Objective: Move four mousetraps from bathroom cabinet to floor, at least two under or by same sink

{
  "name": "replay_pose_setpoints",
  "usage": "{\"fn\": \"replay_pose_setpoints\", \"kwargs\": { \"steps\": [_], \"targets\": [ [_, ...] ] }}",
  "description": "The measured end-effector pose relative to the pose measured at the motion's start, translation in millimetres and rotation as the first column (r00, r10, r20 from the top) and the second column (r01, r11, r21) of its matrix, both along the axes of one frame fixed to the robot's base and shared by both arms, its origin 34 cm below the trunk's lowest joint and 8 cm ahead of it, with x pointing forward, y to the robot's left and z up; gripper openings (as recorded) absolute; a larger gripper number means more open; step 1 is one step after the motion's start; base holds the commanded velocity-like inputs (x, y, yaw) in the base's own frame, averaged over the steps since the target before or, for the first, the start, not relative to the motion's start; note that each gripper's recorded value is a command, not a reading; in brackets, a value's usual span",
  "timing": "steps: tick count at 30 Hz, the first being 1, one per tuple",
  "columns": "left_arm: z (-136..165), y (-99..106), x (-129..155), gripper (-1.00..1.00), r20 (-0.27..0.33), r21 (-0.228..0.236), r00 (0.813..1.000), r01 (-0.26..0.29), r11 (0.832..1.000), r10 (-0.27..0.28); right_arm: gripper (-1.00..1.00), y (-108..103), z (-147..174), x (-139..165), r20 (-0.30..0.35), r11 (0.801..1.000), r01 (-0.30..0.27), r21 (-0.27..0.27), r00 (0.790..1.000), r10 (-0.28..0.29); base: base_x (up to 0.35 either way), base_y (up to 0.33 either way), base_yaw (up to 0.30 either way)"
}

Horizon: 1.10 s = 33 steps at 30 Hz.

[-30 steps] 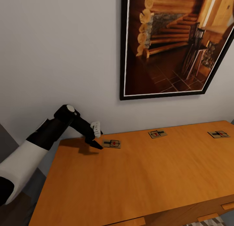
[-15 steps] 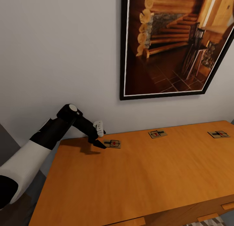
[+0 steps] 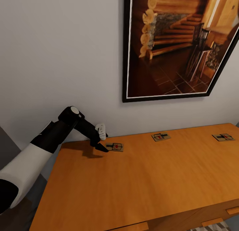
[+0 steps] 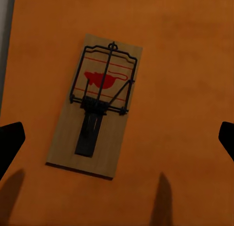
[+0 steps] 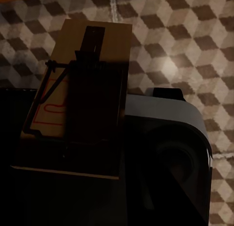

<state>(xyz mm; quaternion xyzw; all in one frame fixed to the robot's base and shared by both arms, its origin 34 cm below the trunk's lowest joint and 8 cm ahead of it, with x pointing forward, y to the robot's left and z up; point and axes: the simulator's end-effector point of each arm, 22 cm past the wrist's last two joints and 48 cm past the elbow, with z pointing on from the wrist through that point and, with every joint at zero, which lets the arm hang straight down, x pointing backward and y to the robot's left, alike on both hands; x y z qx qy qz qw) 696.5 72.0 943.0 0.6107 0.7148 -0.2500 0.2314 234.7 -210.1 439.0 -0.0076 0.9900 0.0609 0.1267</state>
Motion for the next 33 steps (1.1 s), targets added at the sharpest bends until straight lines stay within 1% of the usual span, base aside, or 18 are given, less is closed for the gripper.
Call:
{"fn": "replay_pose_setpoints", "kwargs": {
  "steps": [33],
  "targets": [
    [-25, 3, 6, 1.00, -0.042, 0.001, 0.999, -0.005, 1.000, 0.005, -1.00, 1, -4, -18, -0.046, 1.000, 0.000, 0.001, 0.999, 0.000, 0.000, 0.000, 0.000]
  ]
}}
